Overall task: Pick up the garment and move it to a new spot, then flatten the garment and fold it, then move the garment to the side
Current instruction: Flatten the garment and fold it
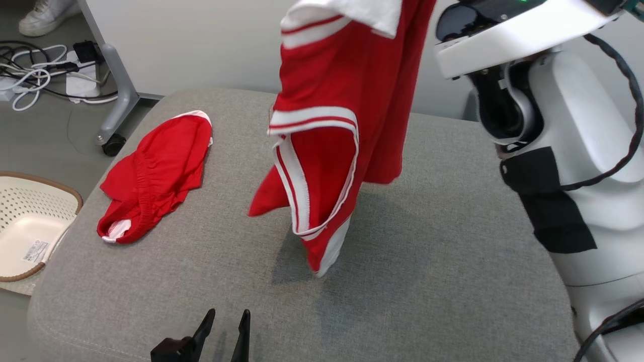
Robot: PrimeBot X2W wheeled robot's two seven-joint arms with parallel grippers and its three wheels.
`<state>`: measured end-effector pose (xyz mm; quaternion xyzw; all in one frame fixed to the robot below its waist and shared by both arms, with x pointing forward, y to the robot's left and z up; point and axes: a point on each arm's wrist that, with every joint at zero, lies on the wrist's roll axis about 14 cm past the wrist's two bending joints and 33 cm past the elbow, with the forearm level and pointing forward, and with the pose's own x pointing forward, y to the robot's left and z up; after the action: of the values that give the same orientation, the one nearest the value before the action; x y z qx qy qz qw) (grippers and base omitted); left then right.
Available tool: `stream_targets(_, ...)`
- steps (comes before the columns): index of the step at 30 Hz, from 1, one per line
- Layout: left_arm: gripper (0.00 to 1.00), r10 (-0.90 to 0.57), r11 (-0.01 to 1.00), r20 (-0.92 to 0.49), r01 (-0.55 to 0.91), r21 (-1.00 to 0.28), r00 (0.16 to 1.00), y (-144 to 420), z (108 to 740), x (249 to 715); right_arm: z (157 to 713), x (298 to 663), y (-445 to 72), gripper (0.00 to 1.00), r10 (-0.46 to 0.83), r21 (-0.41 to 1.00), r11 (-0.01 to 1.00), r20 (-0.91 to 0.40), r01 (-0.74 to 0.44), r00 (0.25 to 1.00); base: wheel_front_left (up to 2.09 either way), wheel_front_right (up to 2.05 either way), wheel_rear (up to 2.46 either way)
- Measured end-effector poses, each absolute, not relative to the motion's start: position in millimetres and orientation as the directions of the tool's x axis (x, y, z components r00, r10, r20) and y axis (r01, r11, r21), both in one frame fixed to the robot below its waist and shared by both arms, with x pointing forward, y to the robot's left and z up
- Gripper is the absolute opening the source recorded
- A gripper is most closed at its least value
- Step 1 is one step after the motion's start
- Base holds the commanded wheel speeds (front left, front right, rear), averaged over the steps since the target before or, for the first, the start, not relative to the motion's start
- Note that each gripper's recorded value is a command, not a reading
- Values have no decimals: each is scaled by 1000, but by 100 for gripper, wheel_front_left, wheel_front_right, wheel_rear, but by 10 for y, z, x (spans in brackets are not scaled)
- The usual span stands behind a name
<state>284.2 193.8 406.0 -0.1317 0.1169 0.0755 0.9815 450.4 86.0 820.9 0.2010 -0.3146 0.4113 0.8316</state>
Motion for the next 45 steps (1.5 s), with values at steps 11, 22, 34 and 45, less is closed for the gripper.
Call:
stream_targets(11,100,74,963,-276,-141,-231,958,1863,4001,3107,6201,5704,-491,0,378,169,889,254,-425,891,0,0,0)
stream_targets(22,100,49,969,-297,-118,-218,954,1817,3930,3192,4707,5314,-1395,100,166,254,957,-97,-137,981,0,0,0)
stream_targets(34,100,9,974,-248,-66,-219,969,1718,4060,3136,4767,4637,-596,100,388,203,907,-66,-368,919,0,0,0)
stream_targets(45,100,63,968,-266,-123,-217,962,1859,4008,2948,4554,3650,856,100,818,153,575,-139,-804,558,0,0,0)
